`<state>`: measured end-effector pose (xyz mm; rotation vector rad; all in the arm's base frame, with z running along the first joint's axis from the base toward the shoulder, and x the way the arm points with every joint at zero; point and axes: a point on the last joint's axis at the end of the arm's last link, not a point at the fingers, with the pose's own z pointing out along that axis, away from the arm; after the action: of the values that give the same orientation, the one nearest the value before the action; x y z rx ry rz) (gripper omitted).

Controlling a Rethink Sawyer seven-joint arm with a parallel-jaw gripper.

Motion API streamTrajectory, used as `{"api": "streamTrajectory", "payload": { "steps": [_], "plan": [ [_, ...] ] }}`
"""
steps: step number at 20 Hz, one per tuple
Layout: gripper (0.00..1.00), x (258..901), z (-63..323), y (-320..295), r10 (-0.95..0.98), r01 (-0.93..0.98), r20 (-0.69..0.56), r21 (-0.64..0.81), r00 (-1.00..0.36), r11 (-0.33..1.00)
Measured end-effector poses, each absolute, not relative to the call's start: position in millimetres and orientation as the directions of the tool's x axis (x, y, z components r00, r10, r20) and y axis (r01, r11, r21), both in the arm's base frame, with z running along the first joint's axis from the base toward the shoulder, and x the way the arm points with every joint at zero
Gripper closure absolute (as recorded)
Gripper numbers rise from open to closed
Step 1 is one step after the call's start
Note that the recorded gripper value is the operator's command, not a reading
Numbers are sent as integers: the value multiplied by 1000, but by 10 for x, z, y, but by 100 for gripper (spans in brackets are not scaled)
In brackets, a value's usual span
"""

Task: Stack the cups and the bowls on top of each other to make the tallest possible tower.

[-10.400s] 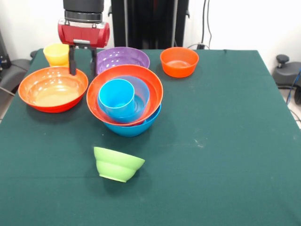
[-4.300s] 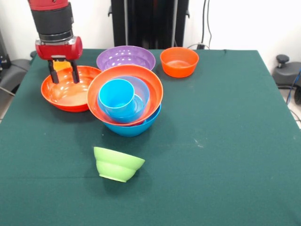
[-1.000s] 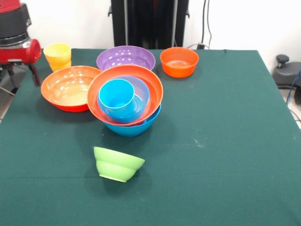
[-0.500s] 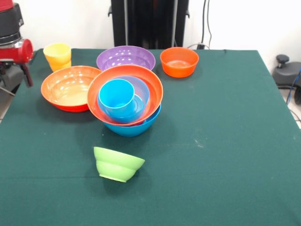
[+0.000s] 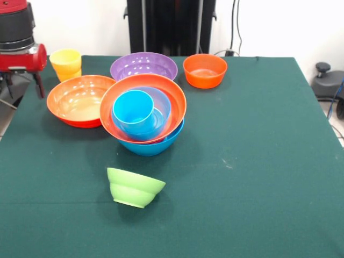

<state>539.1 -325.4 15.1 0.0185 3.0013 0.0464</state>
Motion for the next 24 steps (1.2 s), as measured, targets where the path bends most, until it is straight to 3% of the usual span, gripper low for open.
{"api": "streamTrajectory", "payload": {
  "steps": [14, 24],
  "plan": [
    [0, 5429, 121, -2806, -78, -81, -151, 17, -986, 997],
    [0, 5283, -449, -2731, -83, -91, -225, 29, -971, 995]
  ]
}}
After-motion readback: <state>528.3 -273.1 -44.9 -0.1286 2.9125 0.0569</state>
